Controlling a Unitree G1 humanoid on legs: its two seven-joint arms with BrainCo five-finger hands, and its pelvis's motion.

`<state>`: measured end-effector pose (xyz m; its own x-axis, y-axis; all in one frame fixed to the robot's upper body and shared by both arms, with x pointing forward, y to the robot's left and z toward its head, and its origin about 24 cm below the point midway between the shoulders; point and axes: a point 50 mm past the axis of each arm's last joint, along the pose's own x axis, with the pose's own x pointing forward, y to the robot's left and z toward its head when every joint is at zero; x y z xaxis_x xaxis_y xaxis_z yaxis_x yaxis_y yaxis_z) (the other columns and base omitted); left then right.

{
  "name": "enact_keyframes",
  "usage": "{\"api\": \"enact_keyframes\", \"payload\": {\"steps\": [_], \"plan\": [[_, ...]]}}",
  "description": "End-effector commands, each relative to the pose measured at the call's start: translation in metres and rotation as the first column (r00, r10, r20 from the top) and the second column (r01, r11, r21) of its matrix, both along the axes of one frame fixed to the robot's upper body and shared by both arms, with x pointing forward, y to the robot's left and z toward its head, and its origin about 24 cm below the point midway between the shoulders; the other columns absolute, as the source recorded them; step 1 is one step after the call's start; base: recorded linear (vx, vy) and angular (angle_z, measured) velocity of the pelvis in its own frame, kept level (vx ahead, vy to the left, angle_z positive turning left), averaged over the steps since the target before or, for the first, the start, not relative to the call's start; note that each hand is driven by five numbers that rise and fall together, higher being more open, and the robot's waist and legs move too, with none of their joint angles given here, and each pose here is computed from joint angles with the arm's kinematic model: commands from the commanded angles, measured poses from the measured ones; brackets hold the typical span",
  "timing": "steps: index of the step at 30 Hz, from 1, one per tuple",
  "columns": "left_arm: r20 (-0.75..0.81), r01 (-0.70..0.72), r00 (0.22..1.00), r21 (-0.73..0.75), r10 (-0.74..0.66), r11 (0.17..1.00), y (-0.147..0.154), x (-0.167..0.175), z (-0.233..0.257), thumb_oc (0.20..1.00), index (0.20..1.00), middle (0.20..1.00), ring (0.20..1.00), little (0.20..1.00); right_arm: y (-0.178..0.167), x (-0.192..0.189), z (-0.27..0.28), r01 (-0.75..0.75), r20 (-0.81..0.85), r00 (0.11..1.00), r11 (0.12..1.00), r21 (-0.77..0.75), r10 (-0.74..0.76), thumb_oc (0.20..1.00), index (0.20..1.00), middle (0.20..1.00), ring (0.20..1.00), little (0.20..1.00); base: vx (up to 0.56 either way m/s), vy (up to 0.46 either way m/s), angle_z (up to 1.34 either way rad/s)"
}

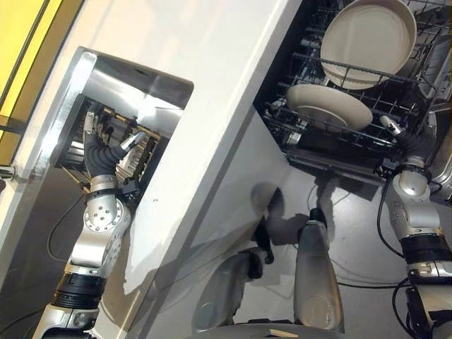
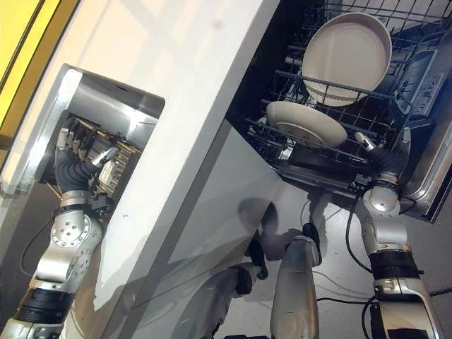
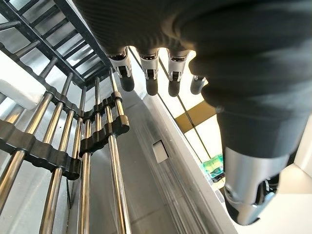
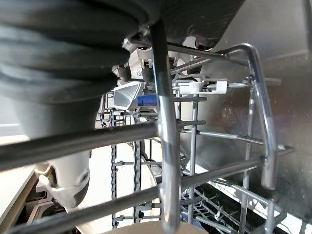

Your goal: Pick up plates and place into dishwasher.

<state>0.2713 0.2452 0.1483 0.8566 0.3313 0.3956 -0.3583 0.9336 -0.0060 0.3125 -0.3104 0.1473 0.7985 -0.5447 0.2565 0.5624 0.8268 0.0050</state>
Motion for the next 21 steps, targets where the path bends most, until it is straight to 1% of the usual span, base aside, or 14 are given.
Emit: {"api": "enact_keyframes", "payload": {"steps": [1,6,14,21], "plan": [[0.127,0.007,0.992,0.010,-0.008,1.000,-0.003,-0.001,0.028,1.000,1.000,1.000,1.000,1.000,0.036,0.028,0.053,-0.174,0.151,0.972,0.984,-0.046,0.179,1.000,1.000,1.000,1.000,1.000,0.01,0.105,0.02],[0.127,0.017,0.992,-0.008,-0.016,1.000,-0.005,-0.002,0.026,1.000,1.000,1.000,1.000,1.000,0.052,0.036,0.058,-0.231,0.132,0.961,0.968,-0.095,0.243,1.000,1.000,1.000,1.000,1.000,0.03,0.138,0.06],[0.101,0.029,0.995,-0.029,-0.026,0.999,-0.004,-0.005,0.018,1.000,1.000,1.000,1.000,1.000,0.080,0.047,0.061,-0.323,0.086,0.938,0.937,-0.129,0.335,1.000,1.000,1.000,1.000,1.000,0.05,0.119,0.12],[0.081,0.049,0.996,-0.008,-0.048,0.999,0.000,-0.004,0.017,1.000,1.000,1.000,1.000,1.000,0.110,0.061,0.073,-0.384,0.090,0.912,0.911,-0.153,0.400,1.000,1.000,1.000,1.000,1.000,0.03,0.014,0.19]]}}
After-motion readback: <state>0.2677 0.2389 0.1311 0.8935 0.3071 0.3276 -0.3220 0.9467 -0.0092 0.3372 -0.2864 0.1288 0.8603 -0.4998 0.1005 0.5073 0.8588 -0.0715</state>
